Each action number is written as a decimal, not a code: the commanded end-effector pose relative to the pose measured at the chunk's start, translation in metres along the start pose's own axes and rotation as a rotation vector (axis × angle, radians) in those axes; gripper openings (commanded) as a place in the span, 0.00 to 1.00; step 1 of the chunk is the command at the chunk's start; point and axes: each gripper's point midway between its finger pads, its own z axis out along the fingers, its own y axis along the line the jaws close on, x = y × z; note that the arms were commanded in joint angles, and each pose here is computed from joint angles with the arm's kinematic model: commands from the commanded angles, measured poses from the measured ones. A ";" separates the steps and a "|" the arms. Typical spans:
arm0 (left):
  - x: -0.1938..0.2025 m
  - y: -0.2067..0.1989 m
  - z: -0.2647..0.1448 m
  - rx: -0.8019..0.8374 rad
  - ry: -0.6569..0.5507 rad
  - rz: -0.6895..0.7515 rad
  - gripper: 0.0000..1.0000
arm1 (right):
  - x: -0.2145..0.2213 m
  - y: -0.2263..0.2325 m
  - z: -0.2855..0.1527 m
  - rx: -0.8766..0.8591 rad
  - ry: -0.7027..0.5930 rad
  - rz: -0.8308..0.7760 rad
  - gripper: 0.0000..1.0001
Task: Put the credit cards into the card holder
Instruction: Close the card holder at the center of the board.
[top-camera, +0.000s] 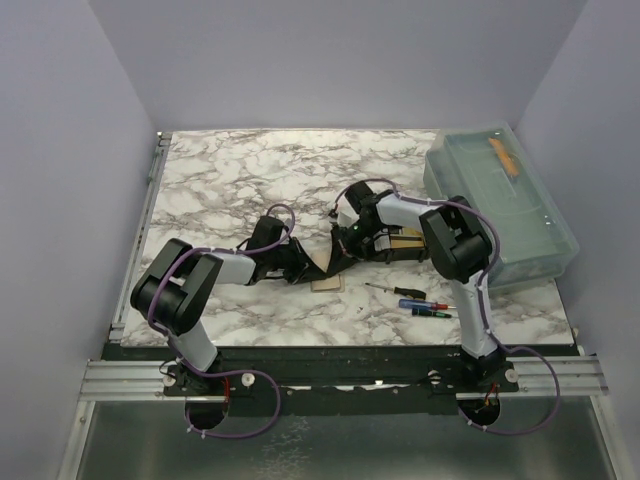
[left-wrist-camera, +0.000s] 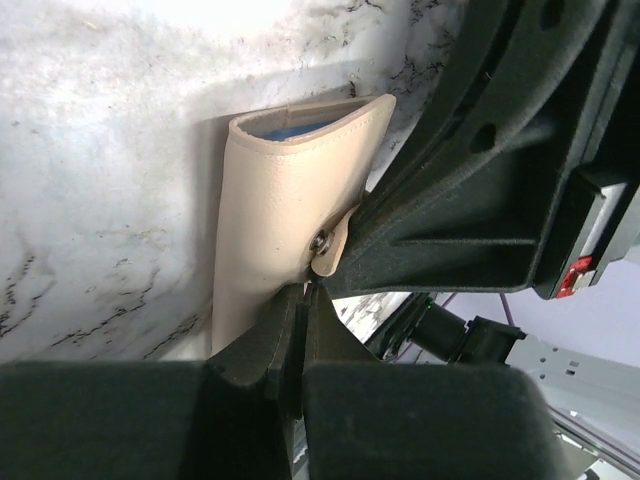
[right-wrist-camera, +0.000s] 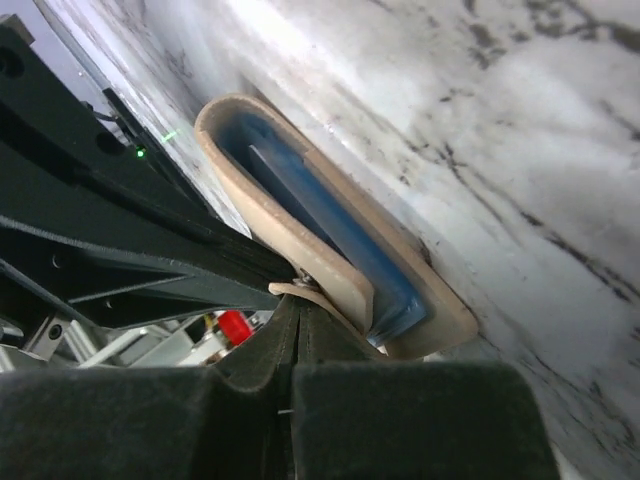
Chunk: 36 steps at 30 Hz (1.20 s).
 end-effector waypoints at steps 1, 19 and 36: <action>0.008 0.037 0.001 -0.120 -0.008 0.005 0.00 | 0.000 -0.095 0.024 0.353 0.042 0.063 0.00; -0.050 0.030 -0.049 -0.219 -0.219 0.098 0.04 | -0.016 -0.120 0.022 0.730 0.125 0.122 0.00; -0.026 0.026 -0.019 -0.263 -0.171 0.202 0.02 | -0.028 -0.160 0.058 0.953 0.191 0.111 0.03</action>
